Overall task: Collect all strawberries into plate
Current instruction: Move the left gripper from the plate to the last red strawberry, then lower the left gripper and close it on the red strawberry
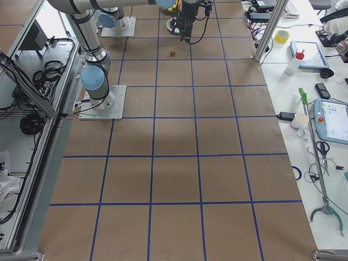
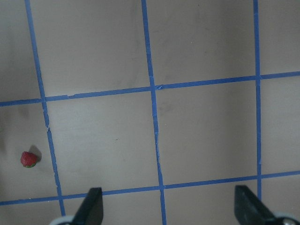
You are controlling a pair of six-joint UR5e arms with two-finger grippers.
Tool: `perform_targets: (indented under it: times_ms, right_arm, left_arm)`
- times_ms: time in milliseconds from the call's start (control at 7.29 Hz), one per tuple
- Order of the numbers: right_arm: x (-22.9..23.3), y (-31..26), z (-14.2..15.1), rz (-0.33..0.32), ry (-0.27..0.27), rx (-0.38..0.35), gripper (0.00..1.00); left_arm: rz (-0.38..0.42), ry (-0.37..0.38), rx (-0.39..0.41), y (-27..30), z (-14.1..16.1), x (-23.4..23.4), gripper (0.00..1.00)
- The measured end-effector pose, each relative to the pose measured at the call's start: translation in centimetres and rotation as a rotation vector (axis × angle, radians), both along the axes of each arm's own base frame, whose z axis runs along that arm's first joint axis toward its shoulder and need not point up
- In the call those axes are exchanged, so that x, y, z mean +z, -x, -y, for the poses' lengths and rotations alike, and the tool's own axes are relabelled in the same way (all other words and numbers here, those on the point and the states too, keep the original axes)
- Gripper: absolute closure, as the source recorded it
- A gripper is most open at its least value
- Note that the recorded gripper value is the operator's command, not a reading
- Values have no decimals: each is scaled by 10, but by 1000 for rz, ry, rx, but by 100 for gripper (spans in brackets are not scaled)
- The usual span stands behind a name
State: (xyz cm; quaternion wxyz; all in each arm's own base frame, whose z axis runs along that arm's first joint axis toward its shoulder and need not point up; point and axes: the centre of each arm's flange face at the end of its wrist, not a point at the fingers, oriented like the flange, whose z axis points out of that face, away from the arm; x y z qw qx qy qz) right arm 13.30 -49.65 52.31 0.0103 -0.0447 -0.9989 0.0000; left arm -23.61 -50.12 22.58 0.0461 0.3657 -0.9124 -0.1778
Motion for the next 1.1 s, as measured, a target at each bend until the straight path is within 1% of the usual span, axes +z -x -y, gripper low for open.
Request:
perform_targets:
  times_ms: [274, 549, 686, 823, 960, 1097]
  right_arm:
    - [0, 0, 0, 0, 0, 0, 0]
    - [0, 0, 0, -1, 0, 0, 0]
    - [0, 0, 0, -1, 0, 0, 0]
    - [0, 0, 0, 0, 0, 0, 0]
    - [0, 0, 0, 0, 0, 0, 0]
    - [0, 0, 0, 0, 1, 0, 0]
  left_arm:
    - [17, -7, 35, 19, 0, -19, 0]
    - [26, -19, 32, 33, -3, -35, 0]
    - [29, -26, 21, 39, -5, -43, 8]
    - [33, -35, 11, 44, -9, -50, 39]
    - [36, -42, 5, 46, -12, -54, 78]
    - [36, -46, 3, 48, -14, -56, 81]
